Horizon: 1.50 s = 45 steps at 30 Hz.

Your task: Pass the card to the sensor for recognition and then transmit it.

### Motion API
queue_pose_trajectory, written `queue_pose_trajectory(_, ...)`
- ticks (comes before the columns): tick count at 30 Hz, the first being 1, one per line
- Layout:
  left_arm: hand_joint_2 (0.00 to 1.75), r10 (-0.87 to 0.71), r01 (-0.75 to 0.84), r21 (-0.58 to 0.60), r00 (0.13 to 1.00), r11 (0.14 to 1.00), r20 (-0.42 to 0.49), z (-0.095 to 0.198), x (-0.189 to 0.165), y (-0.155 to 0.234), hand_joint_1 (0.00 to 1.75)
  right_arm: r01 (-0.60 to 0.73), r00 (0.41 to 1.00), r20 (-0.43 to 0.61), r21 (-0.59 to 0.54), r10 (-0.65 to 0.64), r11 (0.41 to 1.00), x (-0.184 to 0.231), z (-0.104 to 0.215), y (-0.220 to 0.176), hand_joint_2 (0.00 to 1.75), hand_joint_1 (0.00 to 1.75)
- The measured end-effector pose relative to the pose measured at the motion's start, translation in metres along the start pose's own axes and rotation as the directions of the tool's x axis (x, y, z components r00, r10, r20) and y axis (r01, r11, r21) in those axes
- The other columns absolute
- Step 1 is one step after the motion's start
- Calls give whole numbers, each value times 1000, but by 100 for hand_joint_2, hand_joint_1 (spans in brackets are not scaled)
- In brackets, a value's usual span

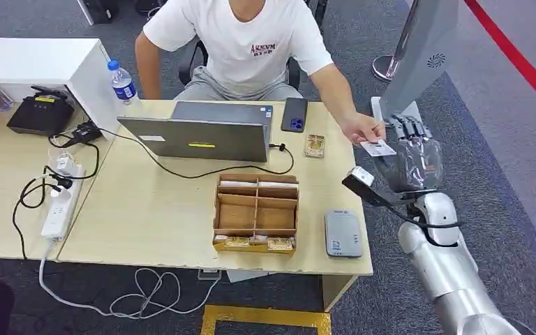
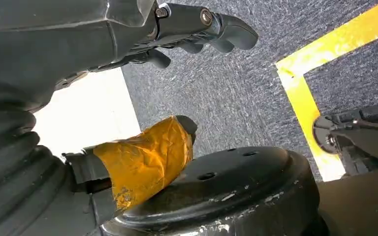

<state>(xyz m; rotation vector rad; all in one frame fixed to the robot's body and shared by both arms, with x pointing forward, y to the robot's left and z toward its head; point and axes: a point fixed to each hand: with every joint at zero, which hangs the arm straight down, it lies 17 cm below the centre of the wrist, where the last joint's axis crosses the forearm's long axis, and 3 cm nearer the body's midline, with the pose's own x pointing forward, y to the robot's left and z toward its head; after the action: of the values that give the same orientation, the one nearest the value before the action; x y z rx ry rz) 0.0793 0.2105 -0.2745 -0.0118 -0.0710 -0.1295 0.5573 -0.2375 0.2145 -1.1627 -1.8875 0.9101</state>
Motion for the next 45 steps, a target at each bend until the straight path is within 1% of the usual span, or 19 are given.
queue_pose_trajectory(9,175,0,0,-11,1000,1000,1,0,1,-2,0,32,999,-11,-13,-32,999,0,-4,-3,175,175)
queue_pose_trajectory(22,175,-3,3,-30,1000,1000,13,1,3,-4,0,24,1000,7,-34,-24,999,6,-5,-8,175,175)
queue_pose_trajectory(30,175,13,-12,-23,1000,1000,3,1,2,-3,0,21,999,51,-73,-17,997,24,13,-17,175,175)
queue_pose_trajectory(35,175,30,-30,-19,1000,999,0,0,1,-2,0,32,997,78,-113,-23,993,34,34,-31,175,175)
queue_pose_trajectory(41,175,39,-39,-17,999,999,-2,0,-1,0,0,59,995,81,-122,-49,991,38,64,-38,175,175)
queue_pose_trajectory(45,175,40,-40,-17,999,999,-2,0,-1,0,0,59,995,81,-122,-50,991,38,65,-38,175,175)
